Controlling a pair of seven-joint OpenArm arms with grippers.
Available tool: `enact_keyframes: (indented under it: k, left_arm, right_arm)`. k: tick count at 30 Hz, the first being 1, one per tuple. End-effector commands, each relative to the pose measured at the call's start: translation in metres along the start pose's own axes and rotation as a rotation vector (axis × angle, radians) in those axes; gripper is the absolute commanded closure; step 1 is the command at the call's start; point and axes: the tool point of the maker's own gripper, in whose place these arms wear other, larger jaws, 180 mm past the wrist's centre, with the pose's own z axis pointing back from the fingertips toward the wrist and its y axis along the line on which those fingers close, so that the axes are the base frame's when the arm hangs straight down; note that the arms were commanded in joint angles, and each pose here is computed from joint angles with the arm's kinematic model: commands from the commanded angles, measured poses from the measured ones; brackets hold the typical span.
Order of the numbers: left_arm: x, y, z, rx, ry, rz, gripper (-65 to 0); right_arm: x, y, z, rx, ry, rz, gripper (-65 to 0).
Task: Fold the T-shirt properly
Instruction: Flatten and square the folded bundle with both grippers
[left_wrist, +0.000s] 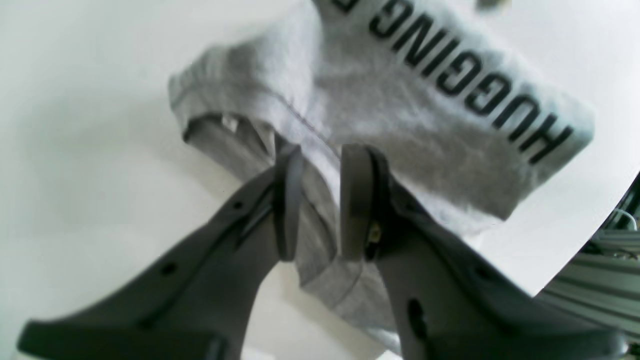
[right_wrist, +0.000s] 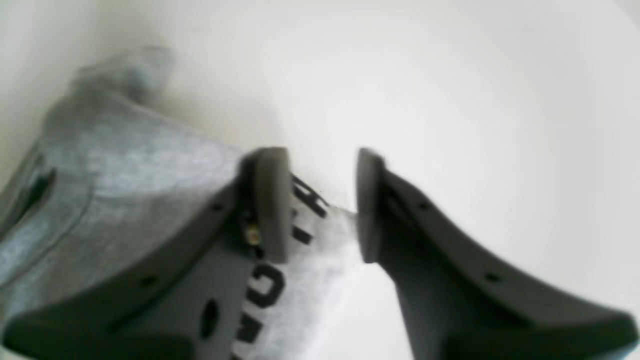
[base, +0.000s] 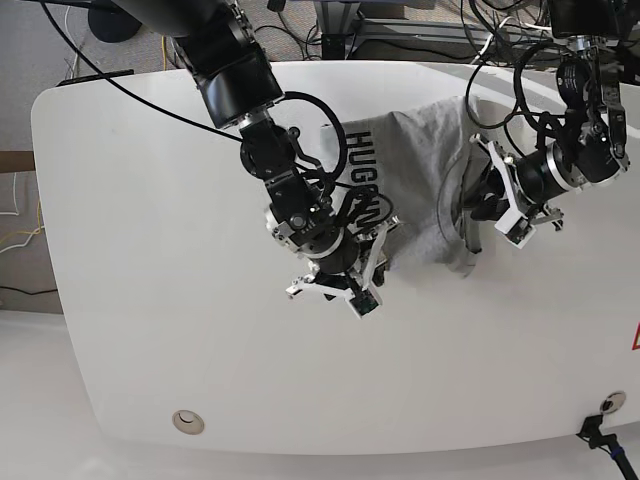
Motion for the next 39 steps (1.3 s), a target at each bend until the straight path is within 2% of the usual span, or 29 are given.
enact_keyframes:
  k: [1,2,7,11,13,16,19,24,31,36,39]
  left_arm:
    - [0.010,-0.006,-0.001,-0.019,-0.030,-0.018,-10.7]
    - [0.004,-0.010,-0.003,-0.025,-0.018,-0.010,-10.7]
    - [-0.019,-0.023,-0.017,0.011,0.044,0.017,-10.7]
    - [-0.035,-0.029,-0.027,0.042,0.099,0.024,-10.7]
    - [-0.042,-0.036,-0.035,0.027,0.123,0.028,-10.7]
    - [-0.055,-0.051,-0.049,-0.016,0.193,-0.016,-10.7]
    - [-0.069,-0.052,-0.068,-0.035,0.289,-0.084,-10.9]
    - [-0.074,-0.025,-0.096,-0.003,0.408,-0.178,-10.9]
    - [-0.018,0.035,-0.109,0.097,0.368,-0.209,-11.0]
    - [0.018,0.051,-0.102,0.147,0.305,-0.251,-11.0]
    - [0.033,0.055,-0.084,0.192,0.264,-0.313,-11.0]
  right_arm:
    - [0.024,-0.015,0.004,-0.023,-0.073,-0.018,-5.3]
    - [0.022,-0.017,0.004,-0.028,-0.070,-0.017,0.0]
    - [0.012,-0.009,0.004,0.026,-0.049,0.029,0.0]
    - [-0.006,-0.004,-0.004,0.040,-0.014,0.012,0.0]
    - [-0.016,-0.004,-0.008,0.044,-0.014,0.003,0.0]
    - [-0.050,-0.008,-0.015,0.044,0.028,-0.009,0.0]
    - [-0.077,-0.008,-0.011,0.042,0.062,-0.018,0.0]
    - [-0.095,-0.013,0.022,0.016,0.044,0.007,0.0]
    - [-0.102,0.016,0.061,0.039,0.045,-0.006,0.0]
    - [-0.101,0.020,0.063,0.044,0.037,-0.014,0.0]
    - [-0.078,0.012,0.066,0.028,-0.016,0.010,0.0]
